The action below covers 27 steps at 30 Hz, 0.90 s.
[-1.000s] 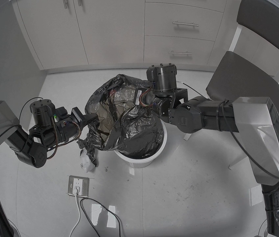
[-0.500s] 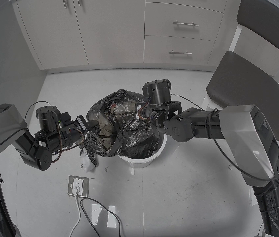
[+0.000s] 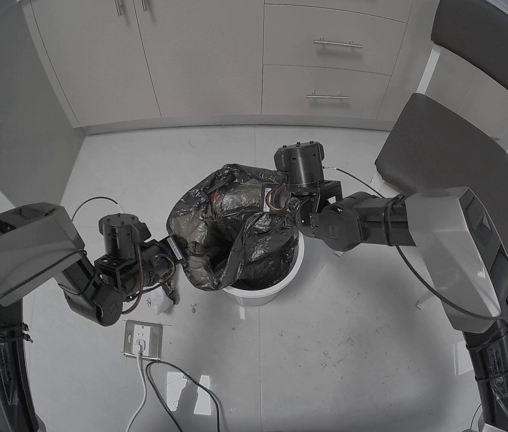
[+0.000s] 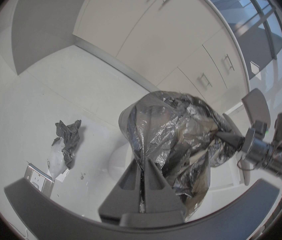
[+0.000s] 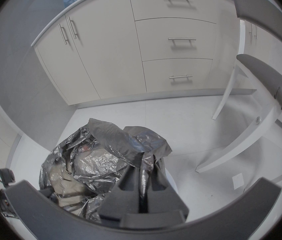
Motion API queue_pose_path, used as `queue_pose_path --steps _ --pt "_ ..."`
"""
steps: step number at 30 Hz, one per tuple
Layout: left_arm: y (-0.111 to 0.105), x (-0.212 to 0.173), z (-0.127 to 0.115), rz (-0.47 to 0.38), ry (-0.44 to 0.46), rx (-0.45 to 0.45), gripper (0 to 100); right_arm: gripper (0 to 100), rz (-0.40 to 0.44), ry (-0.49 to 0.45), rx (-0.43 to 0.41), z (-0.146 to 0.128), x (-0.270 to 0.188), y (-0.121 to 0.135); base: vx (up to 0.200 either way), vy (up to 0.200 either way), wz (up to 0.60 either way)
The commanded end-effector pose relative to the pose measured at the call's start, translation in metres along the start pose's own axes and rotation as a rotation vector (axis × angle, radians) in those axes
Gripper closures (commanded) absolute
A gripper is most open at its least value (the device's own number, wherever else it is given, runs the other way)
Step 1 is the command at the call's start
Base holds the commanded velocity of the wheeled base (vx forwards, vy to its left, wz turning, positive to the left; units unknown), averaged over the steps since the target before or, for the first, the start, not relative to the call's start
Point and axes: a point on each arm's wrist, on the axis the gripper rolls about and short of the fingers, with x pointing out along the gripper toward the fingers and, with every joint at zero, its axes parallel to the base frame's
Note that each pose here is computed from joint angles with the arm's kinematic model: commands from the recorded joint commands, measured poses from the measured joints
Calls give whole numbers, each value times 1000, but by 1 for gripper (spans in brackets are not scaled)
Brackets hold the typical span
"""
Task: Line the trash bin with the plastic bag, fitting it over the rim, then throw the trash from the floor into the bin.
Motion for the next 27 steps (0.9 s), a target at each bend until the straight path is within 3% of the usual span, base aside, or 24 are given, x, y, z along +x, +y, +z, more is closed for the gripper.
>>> queue_pose_path --steps 1,21,27 --pt "-3 11 -22 -3 50 17 100 100 -23 12 -27 -1 2 -11 0 0 0" --pt "-1 20 -24 0 54 17 100 100 -67 168 -122 -52 4 -33 0 0 0" --pt "-1 20 -23 44 107 9 100 100 -75 170 -138 -61 4 -38 0 0 0"
